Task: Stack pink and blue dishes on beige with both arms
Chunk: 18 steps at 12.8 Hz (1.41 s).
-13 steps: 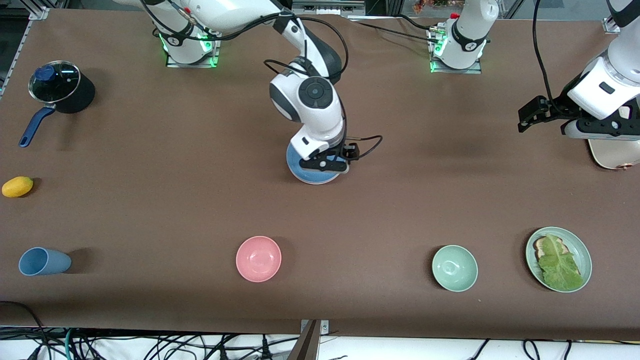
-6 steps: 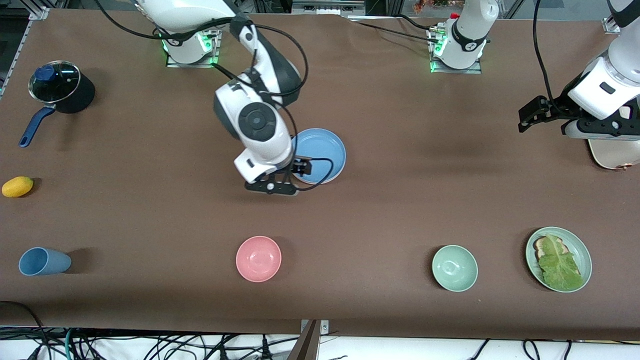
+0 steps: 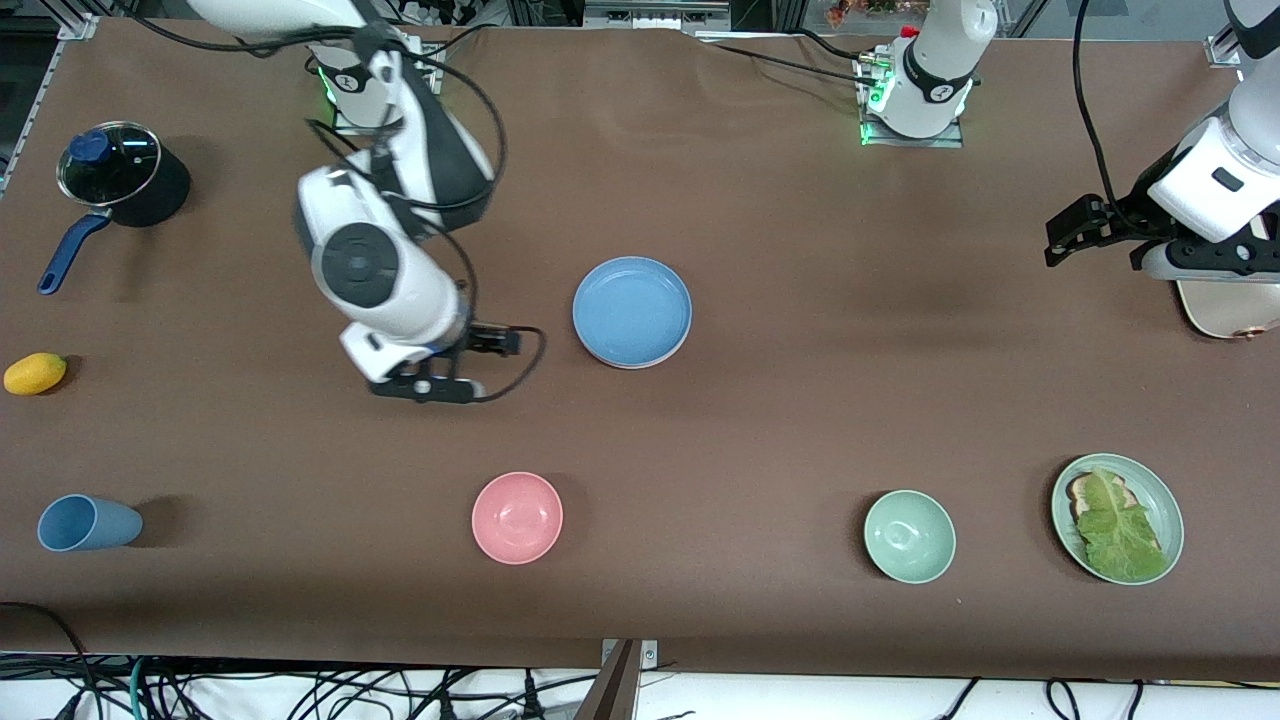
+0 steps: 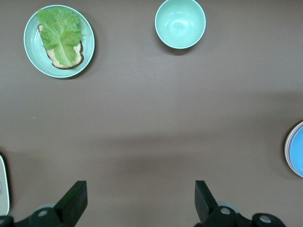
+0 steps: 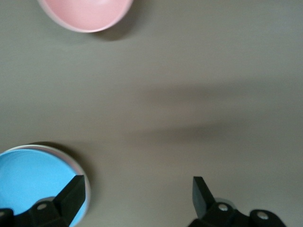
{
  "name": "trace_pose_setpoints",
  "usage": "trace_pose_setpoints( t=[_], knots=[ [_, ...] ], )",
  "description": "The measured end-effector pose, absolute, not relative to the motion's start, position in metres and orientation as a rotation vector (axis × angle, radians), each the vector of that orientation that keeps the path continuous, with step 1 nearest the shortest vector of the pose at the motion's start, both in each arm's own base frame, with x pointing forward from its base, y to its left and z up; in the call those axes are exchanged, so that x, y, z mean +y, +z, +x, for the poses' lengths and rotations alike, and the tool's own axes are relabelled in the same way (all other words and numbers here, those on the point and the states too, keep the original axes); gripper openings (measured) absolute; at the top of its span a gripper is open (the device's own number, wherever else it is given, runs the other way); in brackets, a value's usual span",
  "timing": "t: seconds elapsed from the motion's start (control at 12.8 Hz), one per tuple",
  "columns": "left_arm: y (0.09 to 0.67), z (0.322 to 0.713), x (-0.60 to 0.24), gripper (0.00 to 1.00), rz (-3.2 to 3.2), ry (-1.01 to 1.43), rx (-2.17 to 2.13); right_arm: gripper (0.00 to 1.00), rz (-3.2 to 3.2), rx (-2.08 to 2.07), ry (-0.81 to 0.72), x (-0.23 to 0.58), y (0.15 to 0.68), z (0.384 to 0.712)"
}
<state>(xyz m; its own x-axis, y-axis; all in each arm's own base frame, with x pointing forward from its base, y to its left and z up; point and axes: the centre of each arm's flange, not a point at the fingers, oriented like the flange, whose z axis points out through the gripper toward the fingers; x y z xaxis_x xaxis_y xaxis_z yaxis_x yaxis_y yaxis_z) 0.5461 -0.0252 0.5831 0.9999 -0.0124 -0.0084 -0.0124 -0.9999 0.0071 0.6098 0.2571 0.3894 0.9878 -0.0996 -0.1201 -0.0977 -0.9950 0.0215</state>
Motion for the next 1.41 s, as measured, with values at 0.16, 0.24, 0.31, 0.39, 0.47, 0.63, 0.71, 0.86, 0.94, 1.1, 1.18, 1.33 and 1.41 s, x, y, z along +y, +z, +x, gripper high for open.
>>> trace_pose_setpoints(
  t=[0.16,0.24,0.31,0.39,0.47,0.63,0.71,0.86,0.94,1.1,1.18,1.33,1.41],
  knots=[
    [0.583,0.546,-0.025,1.0,3.134,-0.014,-0.019,1.0,3.125,-0.186,-0.174,0.186,0.416,0.607],
    [0.583,0.546,-0.024,1.0,3.134,-0.014,-0.018,1.0,3.127,-0.211,-0.161,0.155,0.432,0.602],
    [0.583,0.546,-0.024,1.0,3.134,-0.014,-0.018,1.0,3.122,-0.252,-0.163,0.127,0.448,0.594],
    [0.583,0.546,-0.024,1.0,3.134,-0.014,-0.018,1.0,3.11,-0.29,-0.185,0.102,0.464,0.584],
    [0.583,0.546,-0.025,1.0,3.134,-0.014,-0.019,1.0,3.106,-0.297,-0.204,0.08,0.481,0.575],
    [0.583,0.546,-0.025,1.0,3.134,-0.013,-0.019,1.0,3.117,-0.25,-0.218,0.042,0.509,0.562],
    [0.583,0.546,-0.025,1.0,3.134,-0.013,-0.019,1.0,3.123,-0.232,-0.228,0.024,0.521,0.556],
    [0.583,0.546,-0.025,1.0,3.135,-0.02,-0.019,1.0,3.13,-0.226,-0.244,0.0,0.548,0.549],
    [0.583,0.546,-0.025,1.0,3.135,-0.023,-0.019,1.0,3.125,-0.231,-0.235,-0.004,0.564,0.548],
    [0.583,0.546,-0.025,1.0,3.135,-0.024,-0.019,1.0,3.101,-0.235,-0.17,-0.01,0.592,0.548],
    [0.583,0.546,-0.025,1.0,3.135,-0.024,-0.019,1.0,3.1,-0.235,-0.154,-0.01,0.597,0.549],
    [0.583,0.546,-0.024,1.0,3.135,-0.024,-0.018,1.0,3.1,-0.217,-0.157,-0.004,0.596,0.55],
    [0.583,0.546,-0.024,1.0,3.135,-0.024,-0.018,1.0,3.1,-0.202,-0.159,0.002,0.595,0.55]
  ],
)
